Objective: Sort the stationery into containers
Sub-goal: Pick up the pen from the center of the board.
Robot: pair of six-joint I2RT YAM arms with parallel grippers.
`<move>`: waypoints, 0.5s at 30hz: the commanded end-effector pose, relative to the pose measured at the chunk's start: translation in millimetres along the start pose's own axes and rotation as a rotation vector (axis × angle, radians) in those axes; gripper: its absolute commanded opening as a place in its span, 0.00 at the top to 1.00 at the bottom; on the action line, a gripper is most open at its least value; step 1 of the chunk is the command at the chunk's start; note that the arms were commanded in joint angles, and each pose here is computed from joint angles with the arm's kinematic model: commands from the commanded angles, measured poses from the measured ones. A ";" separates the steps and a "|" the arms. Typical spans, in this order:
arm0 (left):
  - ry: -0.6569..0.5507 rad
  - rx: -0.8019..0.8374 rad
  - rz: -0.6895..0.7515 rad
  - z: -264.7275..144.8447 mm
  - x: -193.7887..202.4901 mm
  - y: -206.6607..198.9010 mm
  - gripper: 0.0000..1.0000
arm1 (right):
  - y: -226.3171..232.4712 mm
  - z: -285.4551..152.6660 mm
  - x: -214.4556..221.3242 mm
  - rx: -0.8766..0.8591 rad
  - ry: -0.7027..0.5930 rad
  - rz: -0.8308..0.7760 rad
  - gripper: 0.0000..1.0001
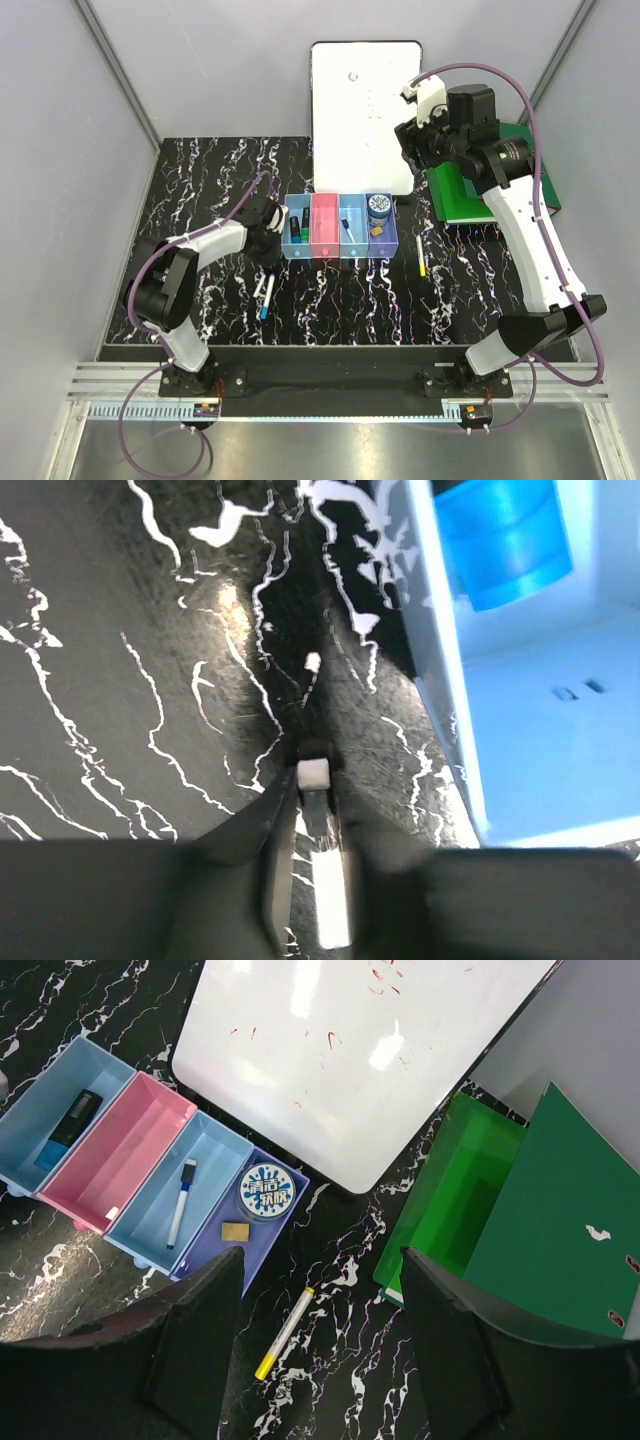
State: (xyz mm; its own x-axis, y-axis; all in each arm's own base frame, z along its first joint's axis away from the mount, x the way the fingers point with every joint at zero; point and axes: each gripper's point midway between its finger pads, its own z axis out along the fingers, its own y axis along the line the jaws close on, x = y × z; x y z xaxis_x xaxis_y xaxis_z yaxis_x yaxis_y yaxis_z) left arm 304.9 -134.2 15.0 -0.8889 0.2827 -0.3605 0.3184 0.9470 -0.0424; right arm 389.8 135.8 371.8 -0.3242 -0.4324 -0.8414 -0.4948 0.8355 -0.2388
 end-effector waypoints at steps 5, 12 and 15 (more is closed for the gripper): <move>0.017 -0.013 -0.007 4.1 2.4 1.4 1.00 | -6.4 -11.6 -24.5 0.024 -0.083 0.010 0.29; -0.156 -0.053 0.032 -41.6 -43.1 14.5 1.00 | -7.8 -12.9 -17.4 0.038 -0.069 -0.003 0.28; -0.252 -0.024 0.027 -79.7 -73.6 13.0 1.00 | -8.5 -13.8 -12.1 0.046 -0.060 -0.011 0.28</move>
State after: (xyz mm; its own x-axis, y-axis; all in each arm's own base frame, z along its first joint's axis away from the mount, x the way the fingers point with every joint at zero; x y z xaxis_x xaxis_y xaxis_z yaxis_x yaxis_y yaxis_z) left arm 309.8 -125.9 35.2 -0.8723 0.2919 -0.3922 0.3236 0.9461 -0.0157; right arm 390.4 135.5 372.3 -0.3226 -0.4311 -0.8427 -0.4915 0.8371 -0.2402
